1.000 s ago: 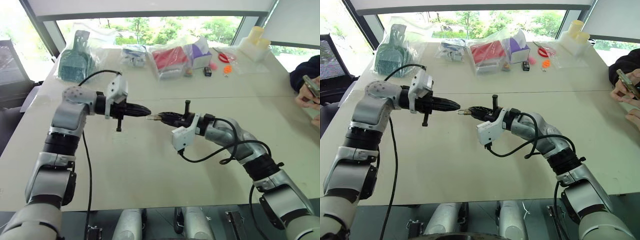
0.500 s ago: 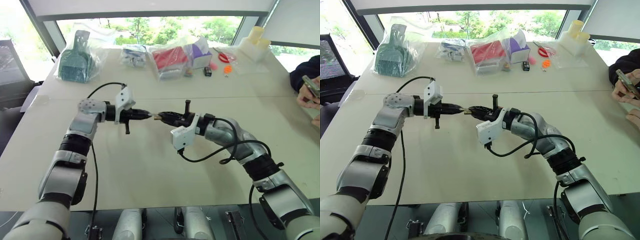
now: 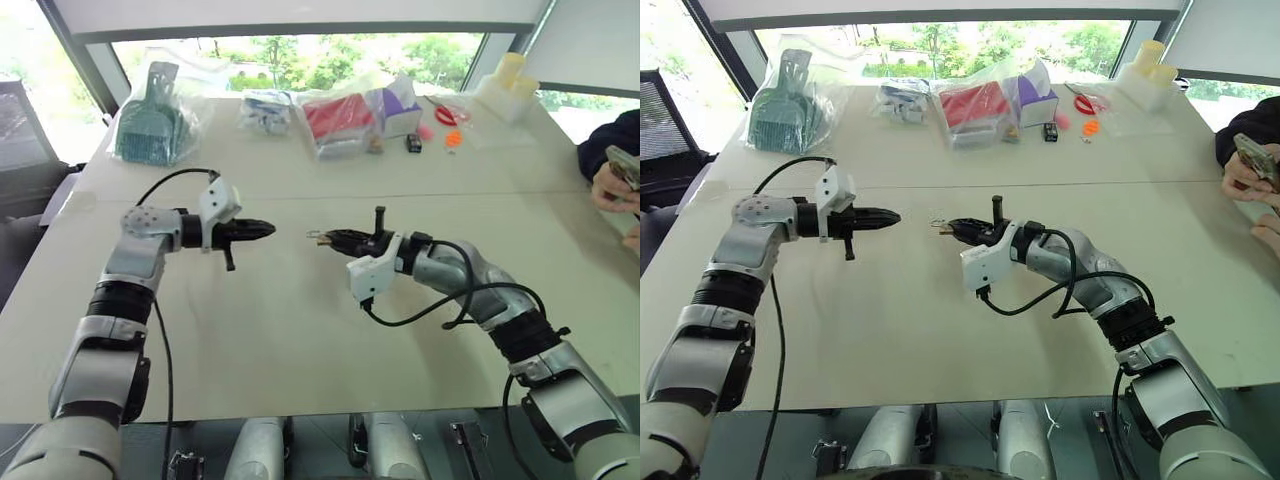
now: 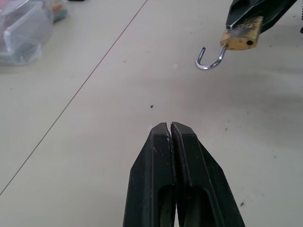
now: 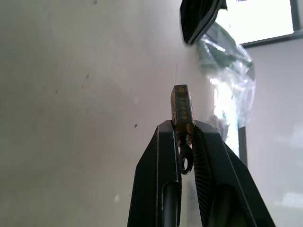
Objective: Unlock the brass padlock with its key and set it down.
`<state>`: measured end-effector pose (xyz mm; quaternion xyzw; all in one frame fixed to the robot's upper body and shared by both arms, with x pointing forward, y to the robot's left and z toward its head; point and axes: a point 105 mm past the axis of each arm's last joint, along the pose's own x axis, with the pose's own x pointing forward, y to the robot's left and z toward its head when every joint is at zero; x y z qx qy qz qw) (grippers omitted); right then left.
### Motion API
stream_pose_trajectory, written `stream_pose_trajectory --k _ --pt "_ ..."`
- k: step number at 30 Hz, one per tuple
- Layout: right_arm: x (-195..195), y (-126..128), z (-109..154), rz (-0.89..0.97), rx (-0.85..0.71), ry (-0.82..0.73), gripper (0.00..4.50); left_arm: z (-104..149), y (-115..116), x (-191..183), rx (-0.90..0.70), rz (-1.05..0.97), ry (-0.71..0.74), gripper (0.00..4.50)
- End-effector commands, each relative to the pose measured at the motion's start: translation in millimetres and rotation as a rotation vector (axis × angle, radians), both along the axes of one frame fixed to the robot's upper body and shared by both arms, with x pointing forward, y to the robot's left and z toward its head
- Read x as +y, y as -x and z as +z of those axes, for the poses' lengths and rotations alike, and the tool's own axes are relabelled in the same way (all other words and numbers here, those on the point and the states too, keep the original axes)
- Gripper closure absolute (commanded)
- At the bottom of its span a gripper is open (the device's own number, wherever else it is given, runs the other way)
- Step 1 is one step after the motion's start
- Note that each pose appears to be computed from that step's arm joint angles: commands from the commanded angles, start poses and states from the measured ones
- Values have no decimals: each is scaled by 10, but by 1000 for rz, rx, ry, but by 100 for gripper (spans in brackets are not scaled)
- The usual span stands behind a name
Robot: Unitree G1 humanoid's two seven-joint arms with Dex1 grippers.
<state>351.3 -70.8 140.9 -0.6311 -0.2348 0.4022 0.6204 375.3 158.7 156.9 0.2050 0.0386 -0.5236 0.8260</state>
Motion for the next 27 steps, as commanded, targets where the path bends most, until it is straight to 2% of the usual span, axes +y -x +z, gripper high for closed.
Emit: stream_pose_trajectory --k 1,6,8,9,15,21,27 --pt "-67 -95 38 -21 -32 19 450 125 53 -13 -52 3 16 444" --pt "-125 -137 -122 -34 6 69 450 54 189 -65 -53 5 12 444" --pt "-143 -104 -162 -28 32 69 353 26 270 -98 -44 6 28 449" --pt "-147 -88 -169 -24 38 68 325 17 303 -108 -40 5 32 449" --pt "-247 16 -134 -27 105 98 7 -2 437 -119 -24 -7 10 449" --pt "-482 116 63 -101 275 50 3 52 521 -143 -26 -15 5 449" --pt "-652 287 214 -193 595 -142 3 61 629 -135 -19 -4 19 449"
